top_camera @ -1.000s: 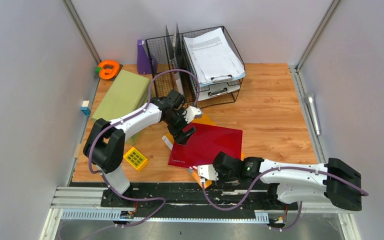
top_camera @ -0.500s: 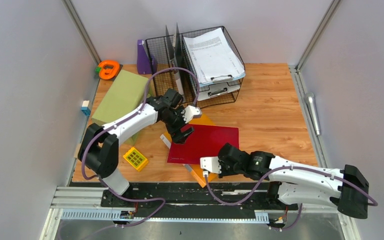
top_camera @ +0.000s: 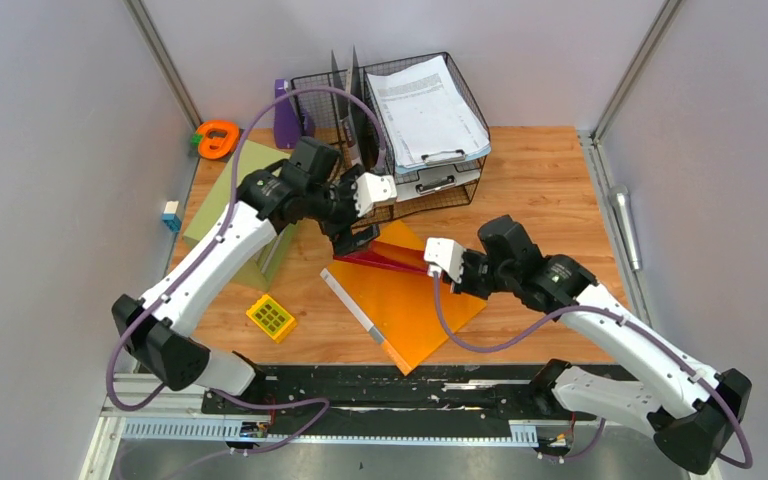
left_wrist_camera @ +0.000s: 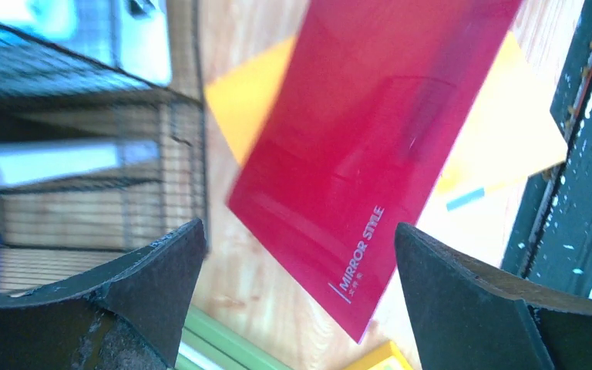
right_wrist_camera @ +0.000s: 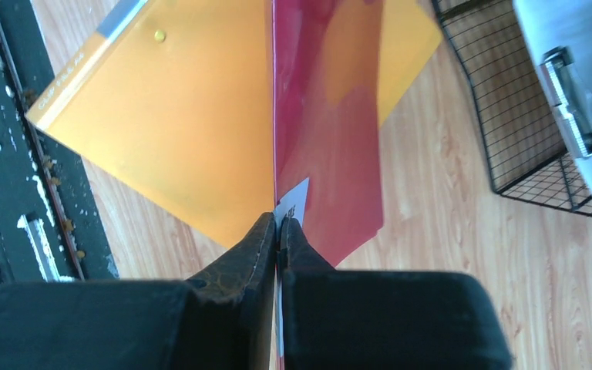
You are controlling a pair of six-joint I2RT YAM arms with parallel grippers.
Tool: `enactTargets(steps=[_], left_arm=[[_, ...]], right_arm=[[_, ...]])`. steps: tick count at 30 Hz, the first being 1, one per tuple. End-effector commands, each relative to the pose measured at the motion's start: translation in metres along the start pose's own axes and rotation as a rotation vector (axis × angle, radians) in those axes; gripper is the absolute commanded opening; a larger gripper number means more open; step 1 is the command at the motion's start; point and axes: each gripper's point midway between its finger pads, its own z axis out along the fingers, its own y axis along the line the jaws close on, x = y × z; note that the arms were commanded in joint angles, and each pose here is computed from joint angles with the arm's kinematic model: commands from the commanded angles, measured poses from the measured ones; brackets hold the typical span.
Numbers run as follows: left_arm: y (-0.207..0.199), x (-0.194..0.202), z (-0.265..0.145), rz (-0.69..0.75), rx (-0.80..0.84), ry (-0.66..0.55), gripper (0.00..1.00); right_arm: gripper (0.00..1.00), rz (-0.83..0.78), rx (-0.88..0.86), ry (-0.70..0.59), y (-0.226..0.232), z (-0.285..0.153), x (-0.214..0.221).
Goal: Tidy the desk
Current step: Pick up the folder from the corner of the board.
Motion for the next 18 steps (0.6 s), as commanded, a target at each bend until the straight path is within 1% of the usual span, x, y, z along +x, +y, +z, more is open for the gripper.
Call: enactTargets(steps=[1,3,5,9,13,18], left_arm=[[-0.013,-0.044,-0.04,0.143,0.006,-0.091,1.0],[-0.016,-0.051,-0.039,0.201,0.01,-0.092,1.0],[-0.014,-0.052,-0.031,0.268,-0.009,-0.066,1.0],[-0.003,-0.047,-0.018,0.369,-0.048,-0.04,1.0],[-0.004,-0.037,-0.011,0.42,-0.059,-0.041,1.0],[-0.003,-0.027,0.002,0.442,-0.058,-0.032,1.0]], right_arm=[[0.0,0.023,-0.029,-0.072,-0.015,-0.007,-0.033],[0.0,0.041,-0.028,-0.08,-0.022,-0.008,-0.041],[0.0,0.055,-0.033,-0.098,-0.026,-0.011,-0.05],[0.0,0.106,-0.037,-0.137,-0.037,-0.021,-0.062],[0.0,0.137,-0.028,-0.153,-0.044,-0.027,-0.06],[0.0,0.167,-0.044,-0.196,-0.045,-0.035,-0.062]])
